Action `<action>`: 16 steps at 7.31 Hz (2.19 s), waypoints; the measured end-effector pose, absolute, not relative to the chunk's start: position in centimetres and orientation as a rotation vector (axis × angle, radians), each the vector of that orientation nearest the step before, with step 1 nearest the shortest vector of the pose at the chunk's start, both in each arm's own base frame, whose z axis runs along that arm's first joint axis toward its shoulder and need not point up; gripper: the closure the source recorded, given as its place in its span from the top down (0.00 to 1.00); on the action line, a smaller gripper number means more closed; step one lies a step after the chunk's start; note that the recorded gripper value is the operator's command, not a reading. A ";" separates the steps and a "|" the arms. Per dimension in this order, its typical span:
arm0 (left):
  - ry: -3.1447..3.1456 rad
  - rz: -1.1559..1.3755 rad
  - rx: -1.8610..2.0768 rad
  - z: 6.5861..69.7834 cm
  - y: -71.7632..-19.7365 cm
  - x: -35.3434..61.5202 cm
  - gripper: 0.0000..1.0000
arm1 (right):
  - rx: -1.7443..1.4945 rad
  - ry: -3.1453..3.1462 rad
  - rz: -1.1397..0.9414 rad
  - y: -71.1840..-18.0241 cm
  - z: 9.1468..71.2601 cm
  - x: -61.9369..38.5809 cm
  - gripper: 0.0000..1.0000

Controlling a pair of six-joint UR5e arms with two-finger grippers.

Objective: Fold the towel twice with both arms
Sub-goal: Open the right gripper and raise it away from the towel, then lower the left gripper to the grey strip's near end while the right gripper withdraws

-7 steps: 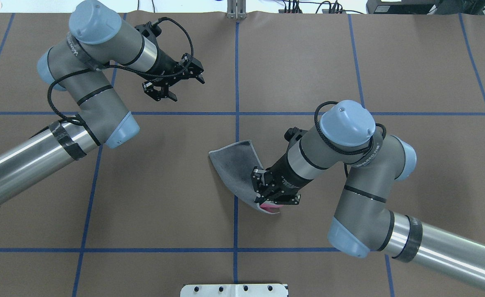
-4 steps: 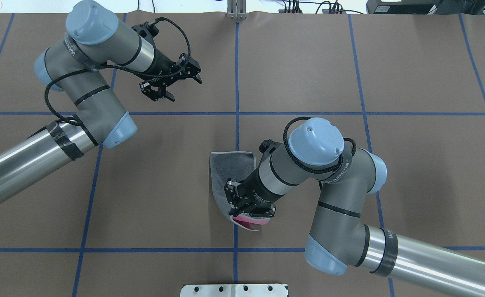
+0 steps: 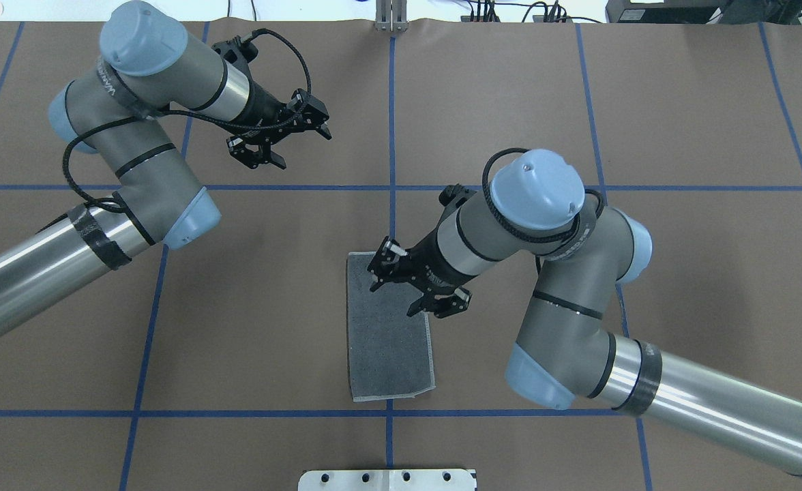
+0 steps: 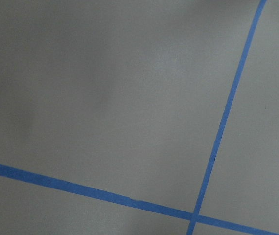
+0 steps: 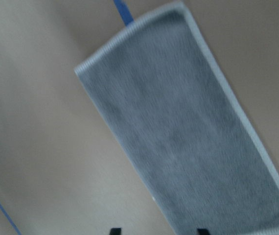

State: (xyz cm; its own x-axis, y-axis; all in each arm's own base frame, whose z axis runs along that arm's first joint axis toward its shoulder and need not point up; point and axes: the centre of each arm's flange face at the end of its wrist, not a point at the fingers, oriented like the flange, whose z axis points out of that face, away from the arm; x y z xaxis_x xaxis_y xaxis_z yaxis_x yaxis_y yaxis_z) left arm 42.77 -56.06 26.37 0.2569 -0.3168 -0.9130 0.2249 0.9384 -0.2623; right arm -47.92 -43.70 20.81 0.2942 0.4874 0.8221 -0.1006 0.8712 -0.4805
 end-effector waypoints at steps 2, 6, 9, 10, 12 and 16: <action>1.242 -0.424 -0.184 24.4 -50.7 42.0 1.00 | -0.329 -1.200 0.383 -50.3 25.8 -39.6 1.00; 1.111 -0.486 -0.234 20.7 -33.8 51.0 0.99 | -0.184 -1.117 0.306 -58.4 37.5 -30.5 1.00; 1.044 -0.444 -0.192 22.2 -25.3 56.7 0.96 | -0.151 -1.093 0.284 -59.6 40.4 -28.6 1.00; 1.025 -0.444 -0.194 22.8 -24.5 57.9 0.90 | -0.148 -1.093 0.283 -59.7 40.5 -28.5 1.00; 1.003 -0.445 -0.193 23.6 -24.0 59.3 0.75 | -0.147 -1.091 0.284 -59.7 40.6 -28.5 1.00; 0.990 -0.449 -0.186 23.2 -24.3 61.5 0.49 | -0.147 -1.089 0.287 -59.7 40.7 -28.5 1.00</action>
State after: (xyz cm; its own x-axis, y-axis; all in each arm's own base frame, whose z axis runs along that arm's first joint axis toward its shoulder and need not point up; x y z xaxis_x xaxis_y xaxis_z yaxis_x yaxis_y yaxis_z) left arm 61.54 -24.35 23.21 0.4668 -0.4468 -0.7632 0.2805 0.8932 -0.3514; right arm -28.48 -59.72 40.71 0.4314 0.3010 0.8504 -0.1570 0.9534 -0.2578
